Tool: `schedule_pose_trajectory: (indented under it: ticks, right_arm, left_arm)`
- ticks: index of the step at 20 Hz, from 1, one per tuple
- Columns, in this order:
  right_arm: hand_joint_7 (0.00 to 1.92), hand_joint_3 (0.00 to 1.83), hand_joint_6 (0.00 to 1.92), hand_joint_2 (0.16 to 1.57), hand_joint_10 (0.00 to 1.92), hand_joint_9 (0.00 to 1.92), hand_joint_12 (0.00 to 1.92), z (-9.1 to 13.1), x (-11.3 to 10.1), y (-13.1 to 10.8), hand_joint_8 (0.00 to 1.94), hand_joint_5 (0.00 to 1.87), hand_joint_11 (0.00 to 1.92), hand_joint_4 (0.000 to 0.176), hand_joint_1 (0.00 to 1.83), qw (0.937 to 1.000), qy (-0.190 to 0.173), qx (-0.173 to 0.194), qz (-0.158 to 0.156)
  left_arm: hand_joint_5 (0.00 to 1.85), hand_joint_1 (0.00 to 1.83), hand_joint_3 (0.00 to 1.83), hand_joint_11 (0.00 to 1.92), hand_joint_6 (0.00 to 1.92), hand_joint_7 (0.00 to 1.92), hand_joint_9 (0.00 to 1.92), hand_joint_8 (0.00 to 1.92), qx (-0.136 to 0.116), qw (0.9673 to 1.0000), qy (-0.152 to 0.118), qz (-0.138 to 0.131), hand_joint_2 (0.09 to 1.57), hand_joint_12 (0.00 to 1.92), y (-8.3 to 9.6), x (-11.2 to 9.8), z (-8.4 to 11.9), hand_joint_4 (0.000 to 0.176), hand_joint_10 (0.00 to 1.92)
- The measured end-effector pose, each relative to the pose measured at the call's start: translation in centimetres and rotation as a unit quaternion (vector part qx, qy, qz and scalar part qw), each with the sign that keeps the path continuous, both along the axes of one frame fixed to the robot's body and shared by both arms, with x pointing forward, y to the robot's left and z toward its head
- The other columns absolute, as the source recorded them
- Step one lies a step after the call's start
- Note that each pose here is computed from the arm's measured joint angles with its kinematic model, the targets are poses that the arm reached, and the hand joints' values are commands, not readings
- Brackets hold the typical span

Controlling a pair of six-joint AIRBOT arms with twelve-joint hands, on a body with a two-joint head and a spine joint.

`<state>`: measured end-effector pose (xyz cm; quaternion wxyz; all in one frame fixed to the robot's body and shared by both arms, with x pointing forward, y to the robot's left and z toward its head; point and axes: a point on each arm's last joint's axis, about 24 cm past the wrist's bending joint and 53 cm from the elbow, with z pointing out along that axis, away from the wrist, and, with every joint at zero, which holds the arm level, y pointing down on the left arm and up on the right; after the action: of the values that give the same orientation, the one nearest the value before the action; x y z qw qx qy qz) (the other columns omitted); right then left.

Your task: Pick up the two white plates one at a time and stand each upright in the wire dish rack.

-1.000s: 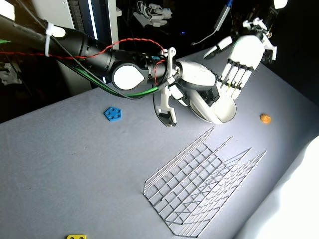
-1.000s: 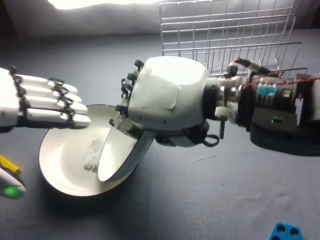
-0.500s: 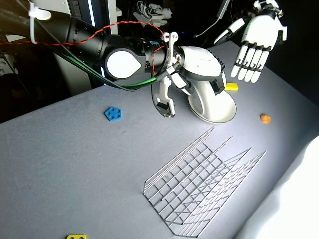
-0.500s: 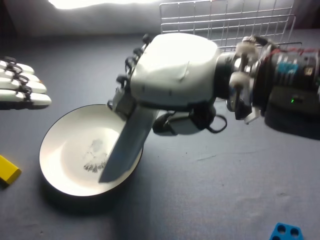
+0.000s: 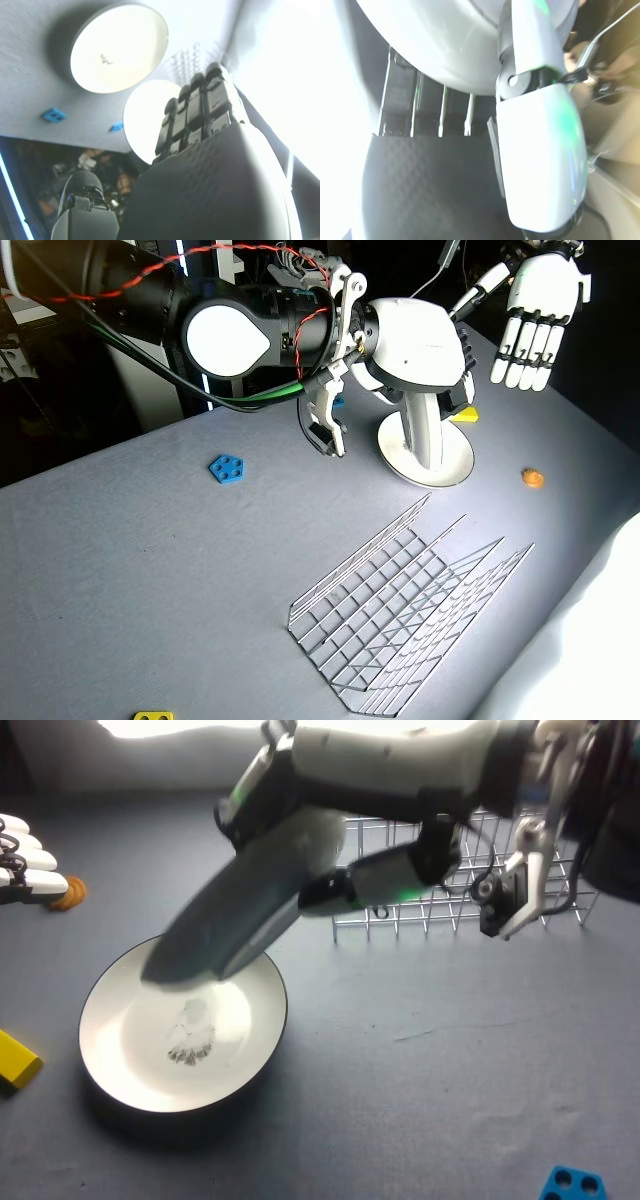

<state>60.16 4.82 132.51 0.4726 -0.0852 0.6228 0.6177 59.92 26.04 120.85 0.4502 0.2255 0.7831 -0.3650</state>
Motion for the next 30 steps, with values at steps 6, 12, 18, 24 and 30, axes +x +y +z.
schedule_pose_trajectory:
  ticks: [6,12,18,24,30]
  right_arm:
    - [0.99,0.00,1.12,1.11,1.13,0.91,1.17,2.2,1.6,-2.9,0.91,0.91,0.74,0.000,1.37,0.9948,0.062,0.079,-0.016]
    - [0.98,0.00,1.13,1.11,1.12,0.93,1.16,3.0,4.2,-5.9,0.90,0.91,0.76,0.000,1.37,0.9789,0.127,0.155,-0.041]
    - [0.98,0.00,1.14,1.12,1.15,0.90,1.17,2.9,7.3,-9.2,0.92,0.91,0.75,0.000,1.37,0.9623,0.168,0.199,-0.079]
    - [0.96,0.00,1.14,1.13,1.18,0.87,1.19,2.5,9.7,-12.3,0.97,0.91,0.71,0.000,1.37,0.9458,0.199,0.229,-0.115]
    - [1.00,0.00,1.10,1.12,1.17,0.87,1.19,1.6,11.3,-14.5,0.88,0.93,0.73,0.000,1.37,0.9381,0.217,0.230,-0.142]
  left_arm:
    - [0.00,0.00,0.00,0.00,0.00,0.00,0.00,0.00,0.003,1.0000,0.001,-0.007,1.03,0.00,-0.2,-0.3,-0.2,0.000,0.00]
    - [0.00,0.00,0.00,0.00,0.00,0.00,0.00,0.00,0.017,0.9996,-0.002,-0.025,1.03,0.00,-1.3,-0.6,-0.7,0.000,0.00]
    - [0.00,0.00,0.00,0.00,0.00,0.00,0.00,0.00,0.020,0.9979,-0.010,-0.061,1.03,0.00,-4.2,-1.3,-1.1,0.000,0.00]
    - [0.00,0.00,0.00,0.00,0.00,0.00,0.00,0.00,0.034,0.9953,-0.002,-0.091,1.03,0.00,-6.2,-1.7,-2.6,0.000,0.00]
    - [0.00,0.00,0.00,0.00,0.00,0.00,0.00,0.00,0.026,0.9947,-0.001,-0.100,1.02,0.00,-7.6,-1.2,-2.9,0.000,0.00]
